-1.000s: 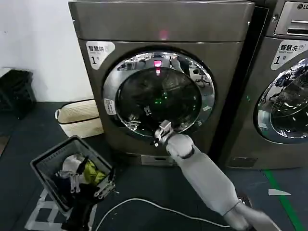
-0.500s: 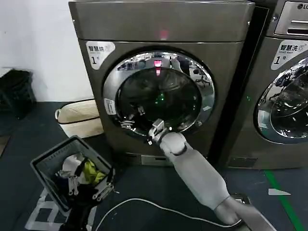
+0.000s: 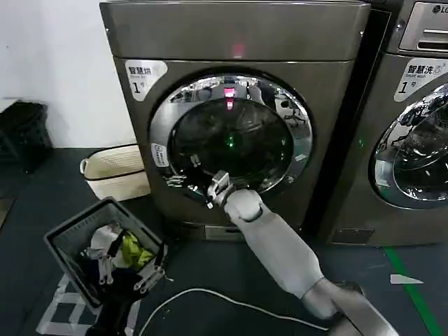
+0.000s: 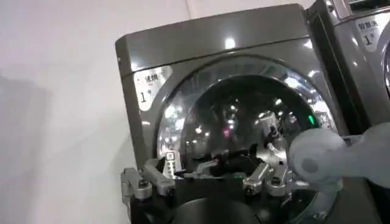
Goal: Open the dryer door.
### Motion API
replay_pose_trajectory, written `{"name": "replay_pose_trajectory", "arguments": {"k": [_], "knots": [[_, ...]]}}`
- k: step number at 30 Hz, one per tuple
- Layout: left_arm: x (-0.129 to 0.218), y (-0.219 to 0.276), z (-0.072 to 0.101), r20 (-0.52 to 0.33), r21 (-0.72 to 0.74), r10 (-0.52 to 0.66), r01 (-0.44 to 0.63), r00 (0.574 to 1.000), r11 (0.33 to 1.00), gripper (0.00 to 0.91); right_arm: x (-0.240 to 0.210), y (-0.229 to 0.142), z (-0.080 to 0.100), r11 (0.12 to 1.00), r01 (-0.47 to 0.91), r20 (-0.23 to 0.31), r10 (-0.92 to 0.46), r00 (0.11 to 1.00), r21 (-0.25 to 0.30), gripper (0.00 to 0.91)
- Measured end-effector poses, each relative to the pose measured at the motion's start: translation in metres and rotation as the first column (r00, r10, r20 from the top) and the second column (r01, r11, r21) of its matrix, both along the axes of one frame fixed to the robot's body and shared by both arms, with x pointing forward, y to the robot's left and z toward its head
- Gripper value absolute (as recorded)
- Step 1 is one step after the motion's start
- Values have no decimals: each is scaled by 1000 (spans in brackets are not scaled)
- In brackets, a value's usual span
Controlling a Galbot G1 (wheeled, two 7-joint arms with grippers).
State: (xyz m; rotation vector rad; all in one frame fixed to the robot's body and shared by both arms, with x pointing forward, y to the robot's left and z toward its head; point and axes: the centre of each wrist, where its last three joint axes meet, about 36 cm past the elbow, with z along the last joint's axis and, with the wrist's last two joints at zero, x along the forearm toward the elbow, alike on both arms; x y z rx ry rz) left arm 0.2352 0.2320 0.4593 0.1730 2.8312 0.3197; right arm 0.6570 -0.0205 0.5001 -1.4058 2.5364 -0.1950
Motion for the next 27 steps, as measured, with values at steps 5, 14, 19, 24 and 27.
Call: {"name": "replay_pose_trajectory", "arguments": {"k": [5, 14, 19, 24, 27], "knots": [[-1, 0, 0, -1, -1, 0, 0, 1000, 1000, 907, 6, 3, 0, 999, -35, 7, 35, 999, 11, 907], [-2, 0, -2, -3, -1, -1, 1, 1000, 1000, 907, 13, -4, -7, 987, -161, 13, 161, 987, 5, 907], [-1, 1, -4, -6, 0, 1, -1, 1000, 1000, 907, 12, -10, -13, 972, -236, 22, 236, 972, 15, 907], [1, 5, -6, -9, 1, 12, -12, 1000, 1000, 907, 6, -17, -18, 950, -308, 31, 307, 951, 40, 907], [4, 10, -7, -11, -1, 21, -21, 1000, 1000, 907, 0, -24, -21, 932, -362, 26, 361, 932, 32, 907]]}}
